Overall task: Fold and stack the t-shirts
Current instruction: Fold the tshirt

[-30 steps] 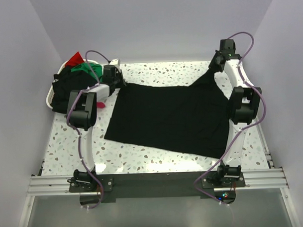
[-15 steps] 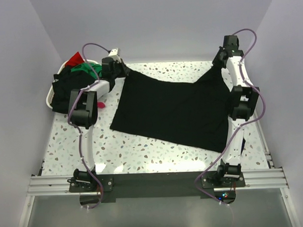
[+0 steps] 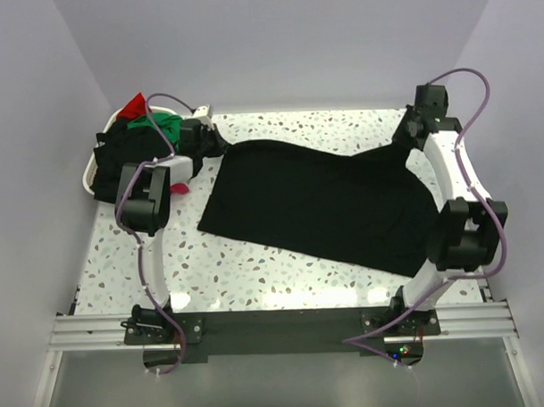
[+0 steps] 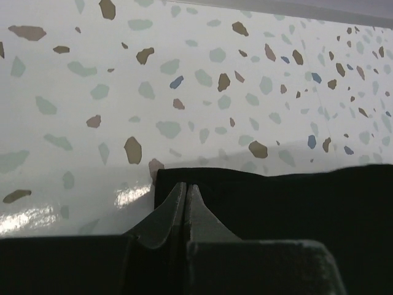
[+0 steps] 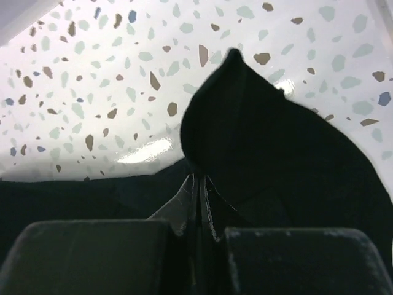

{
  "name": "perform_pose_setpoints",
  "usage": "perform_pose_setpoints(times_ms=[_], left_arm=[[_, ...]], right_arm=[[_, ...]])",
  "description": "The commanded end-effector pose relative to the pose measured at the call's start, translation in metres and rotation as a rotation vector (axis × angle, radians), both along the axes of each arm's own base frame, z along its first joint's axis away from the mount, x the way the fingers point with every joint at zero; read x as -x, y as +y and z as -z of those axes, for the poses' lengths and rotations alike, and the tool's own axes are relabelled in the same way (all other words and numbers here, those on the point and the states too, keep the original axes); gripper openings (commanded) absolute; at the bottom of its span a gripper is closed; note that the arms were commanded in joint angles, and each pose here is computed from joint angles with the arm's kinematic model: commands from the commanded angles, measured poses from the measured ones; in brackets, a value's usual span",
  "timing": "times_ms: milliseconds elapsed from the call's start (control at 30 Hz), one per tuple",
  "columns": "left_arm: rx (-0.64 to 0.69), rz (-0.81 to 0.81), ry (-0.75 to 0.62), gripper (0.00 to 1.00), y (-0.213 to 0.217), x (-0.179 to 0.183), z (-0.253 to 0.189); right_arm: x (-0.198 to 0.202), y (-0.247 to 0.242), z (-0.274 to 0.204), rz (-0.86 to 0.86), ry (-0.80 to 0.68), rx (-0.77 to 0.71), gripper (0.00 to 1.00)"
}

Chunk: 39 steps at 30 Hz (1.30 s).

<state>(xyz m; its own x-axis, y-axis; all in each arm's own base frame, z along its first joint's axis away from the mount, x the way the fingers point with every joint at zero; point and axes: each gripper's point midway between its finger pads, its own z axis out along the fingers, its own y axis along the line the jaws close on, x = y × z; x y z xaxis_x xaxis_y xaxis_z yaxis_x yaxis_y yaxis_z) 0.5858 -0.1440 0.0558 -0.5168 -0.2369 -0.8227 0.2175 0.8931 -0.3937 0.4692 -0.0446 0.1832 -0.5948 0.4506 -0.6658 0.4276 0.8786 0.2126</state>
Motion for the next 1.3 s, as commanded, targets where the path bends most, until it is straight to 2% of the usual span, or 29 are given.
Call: perform_pose_setpoints(times_ms=[0,200,367,633,967,1067,1100,1133,1167,1200,1233,1267], left_arm=[[-0.040,-0.039,-0.102,0.00,0.015,0.002,-0.046],[-0.091,-0.104,-0.081,0.00,0.034,0.027,-0.038],[-0.103,-0.126,-0.119,0.00,0.042,0.051,-0.054],[-0.080,-0.125,-0.101,0.00,0.044,0.084,-0.046],[-0.066,-0.206,-0.045,0.00,0.059,0.132,-0.031],[-0.057,-0.257,-0.058,0.00,0.068,0.147,-0.040],[-0.056,-0.264,-0.059,0.08,0.069,0.150,-0.041],[-0.056,-0.276,-0.063,0.19,0.071,0.153,-0.044],[-0.060,-0.303,-0.075,0.32,0.077,0.157,-0.049],[-0.059,-0.306,-0.081,0.42,0.077,0.159,-0.052],[-0.055,-0.315,-0.100,0.58,0.079,0.163,-0.060],[-0.051,-0.317,-0.109,0.62,0.080,0.164,-0.063]], right_arm=[[0.027,0.001,-0.020,-0.001,-0.047,0.058,0.00],[0.080,-0.001,-0.005,0.023,0.010,0.093,0.00],[0.116,-0.001,-0.007,0.026,0.011,0.107,0.00],[0.154,-0.001,0.018,0.025,0.081,0.119,0.00],[0.187,0.017,0.036,-0.026,0.094,0.083,0.00],[0.193,0.021,0.041,-0.027,0.113,0.092,0.00],[0.195,0.020,0.043,-0.018,0.125,0.097,0.01],[0.196,0.026,0.045,-0.036,0.134,0.111,0.09],[0.197,0.029,0.045,-0.045,0.142,0.122,0.33],[0.198,0.031,0.045,-0.048,0.146,0.136,0.44],[0.198,0.035,0.043,-0.054,0.145,0.163,0.51],[0.198,0.038,0.042,-0.063,0.140,0.174,0.55]])
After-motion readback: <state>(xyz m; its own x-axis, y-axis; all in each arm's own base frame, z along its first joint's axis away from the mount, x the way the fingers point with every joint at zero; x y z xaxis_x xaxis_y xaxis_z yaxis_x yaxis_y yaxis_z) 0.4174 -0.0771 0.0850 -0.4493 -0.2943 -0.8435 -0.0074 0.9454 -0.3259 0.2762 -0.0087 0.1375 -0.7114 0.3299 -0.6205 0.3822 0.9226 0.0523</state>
